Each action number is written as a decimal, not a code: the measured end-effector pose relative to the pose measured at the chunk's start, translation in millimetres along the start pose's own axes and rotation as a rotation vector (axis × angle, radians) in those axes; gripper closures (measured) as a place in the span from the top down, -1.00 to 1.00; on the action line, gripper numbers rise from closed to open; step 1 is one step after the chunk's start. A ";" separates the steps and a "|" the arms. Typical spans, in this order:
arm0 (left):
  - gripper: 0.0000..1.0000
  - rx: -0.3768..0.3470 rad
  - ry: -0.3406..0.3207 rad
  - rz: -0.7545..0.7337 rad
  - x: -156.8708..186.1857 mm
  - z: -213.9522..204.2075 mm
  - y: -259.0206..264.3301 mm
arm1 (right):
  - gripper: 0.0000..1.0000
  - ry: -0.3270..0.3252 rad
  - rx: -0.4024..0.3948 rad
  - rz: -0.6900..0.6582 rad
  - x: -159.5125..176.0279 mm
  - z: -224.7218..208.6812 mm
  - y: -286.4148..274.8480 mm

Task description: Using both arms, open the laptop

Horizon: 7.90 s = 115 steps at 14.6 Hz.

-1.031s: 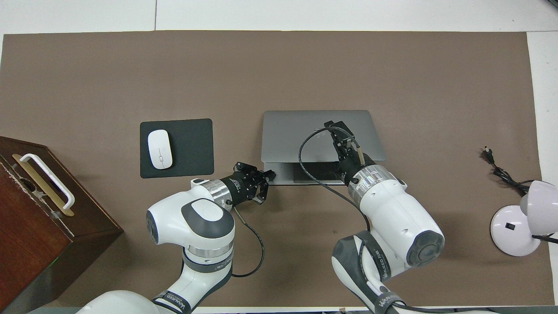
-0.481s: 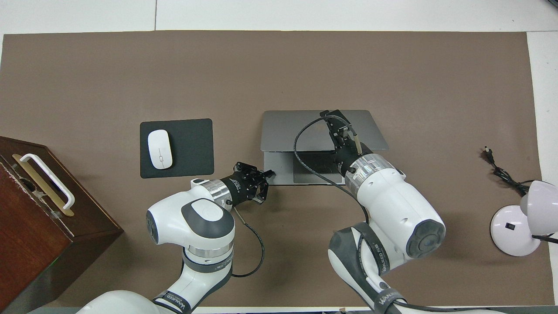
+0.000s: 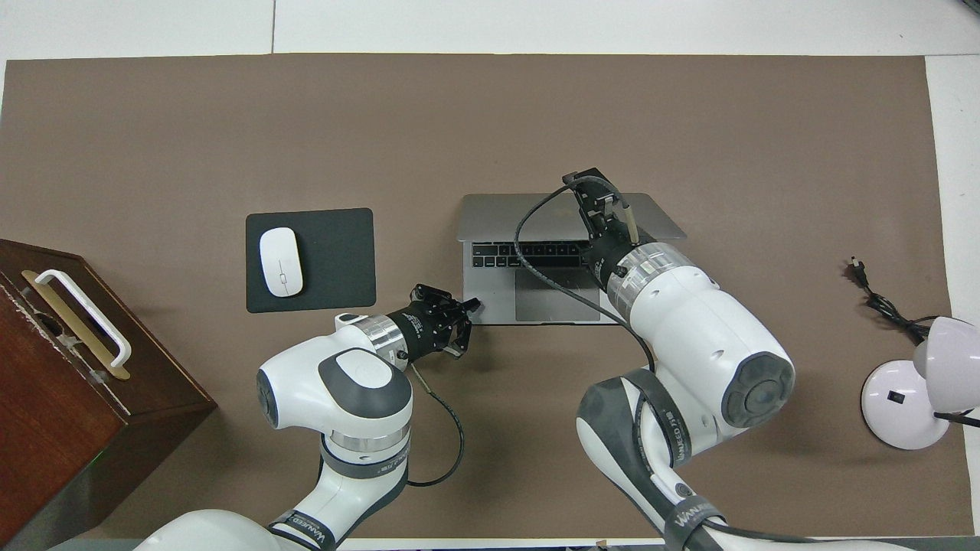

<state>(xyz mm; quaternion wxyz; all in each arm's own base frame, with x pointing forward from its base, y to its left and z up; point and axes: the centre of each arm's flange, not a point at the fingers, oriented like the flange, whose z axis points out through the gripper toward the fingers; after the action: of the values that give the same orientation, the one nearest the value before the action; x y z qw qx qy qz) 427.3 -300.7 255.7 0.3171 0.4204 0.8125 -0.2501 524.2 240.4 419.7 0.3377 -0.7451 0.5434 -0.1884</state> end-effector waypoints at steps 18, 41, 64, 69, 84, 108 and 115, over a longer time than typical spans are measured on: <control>-0.98 0.000 0.000 0.001 0.0 0.0 0.0 | 1.00 0.048 -0.025 -0.050 33.4 6.1 -47.5; -0.98 0.000 0.000 0.008 0.0 0.0 0.0 | 1.00 -0.033 -0.031 -0.085 93.4 14.1 -77.3; -0.98 -0.001 0.000 0.018 -0.4 0.0 0.0 | 1.00 -0.305 -0.011 0.095 96.5 -74.5 -173.1; -0.98 -0.034 -0.003 0.022 -7.7 -3.7 6.7 | 1.00 -0.291 -0.041 0.027 111.9 -97.3 -191.9; -0.98 -0.283 -0.063 0.138 -56.7 -90.2 104.5 | 1.00 -0.283 -0.388 -0.632 200.9 -125.4 -151.7; -0.98 -0.370 0.181 1.011 -66.1 -195.7 242.4 | 1.00 -0.374 -0.744 -1.008 252.5 -225.2 -105.1; -0.98 -0.084 0.242 1.260 -65.2 -207.8 256.9 | 1.00 -0.404 -0.766 -0.998 247.1 -233.9 -101.2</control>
<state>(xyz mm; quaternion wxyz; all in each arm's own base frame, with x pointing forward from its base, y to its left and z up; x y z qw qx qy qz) 609.3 -61.0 407.1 0.3255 0.8297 0.4487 0.0655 525.4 -42.6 634.0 0.0162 -0.9957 0.0873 0.0276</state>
